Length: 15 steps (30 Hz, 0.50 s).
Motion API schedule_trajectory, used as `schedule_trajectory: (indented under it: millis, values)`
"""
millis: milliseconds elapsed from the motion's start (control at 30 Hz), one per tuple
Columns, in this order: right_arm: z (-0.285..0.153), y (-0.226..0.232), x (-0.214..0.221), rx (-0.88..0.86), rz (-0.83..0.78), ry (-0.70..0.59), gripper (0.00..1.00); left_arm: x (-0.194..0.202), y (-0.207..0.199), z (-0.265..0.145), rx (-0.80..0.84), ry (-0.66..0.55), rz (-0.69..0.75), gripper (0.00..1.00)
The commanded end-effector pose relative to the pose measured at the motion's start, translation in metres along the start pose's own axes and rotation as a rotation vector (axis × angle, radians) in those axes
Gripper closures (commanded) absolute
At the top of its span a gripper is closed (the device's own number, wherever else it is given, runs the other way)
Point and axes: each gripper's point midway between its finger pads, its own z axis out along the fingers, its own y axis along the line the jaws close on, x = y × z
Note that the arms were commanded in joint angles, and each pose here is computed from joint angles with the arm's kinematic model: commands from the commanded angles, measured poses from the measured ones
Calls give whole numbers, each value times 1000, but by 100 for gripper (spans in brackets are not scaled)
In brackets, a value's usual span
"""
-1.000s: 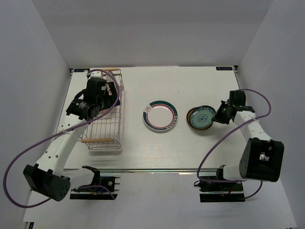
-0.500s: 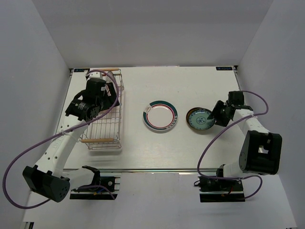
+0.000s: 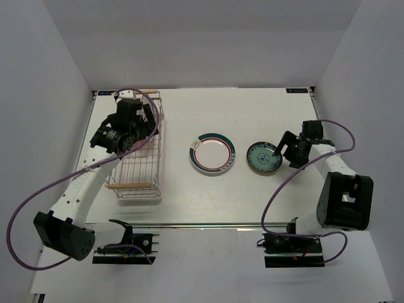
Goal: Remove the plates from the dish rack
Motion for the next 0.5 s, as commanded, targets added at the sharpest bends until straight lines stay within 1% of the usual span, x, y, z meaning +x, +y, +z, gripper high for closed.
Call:
schedule_trajectory:
  millis: [0,33,100,167,200,267,300,333,367,433,467]
  values:
    - [-17,6,-20,0,-12,-82,11,-37,-13,8,6,-104,-15,2]
    - [-21,7,-23,-5,-13,-98,11,-42,-9,13,-29,-121,-7,2]
    - [-25,7,-23,0,-14,-101,11,-43,-7,31,-88,-119,14,2]
    - [-30,8,-24,-4,-16,-115,11,-55,-1,38,-161,-146,35,6]
    - [-31,7,-22,-4,-14,-113,11,-56,-2,50,-192,-138,53,10]
    - [-35,8,-24,-9,-13,-129,11,-60,3,59,-254,-142,71,14]
    - [-36,9,-23,-15,-16,-128,11,-53,4,69,-284,-111,91,16]
    - [-39,10,-22,-15,-18,-130,11,-59,0,72,-281,-117,94,20]
    - [-40,10,-24,-17,-17,-136,11,-59,1,76,-298,-114,105,21]
    - [-42,11,-22,-21,-18,-135,11,-53,-1,87,-319,-90,109,30]
    - [-43,11,-22,-24,-18,-138,11,-54,6,90,-353,-94,97,31]
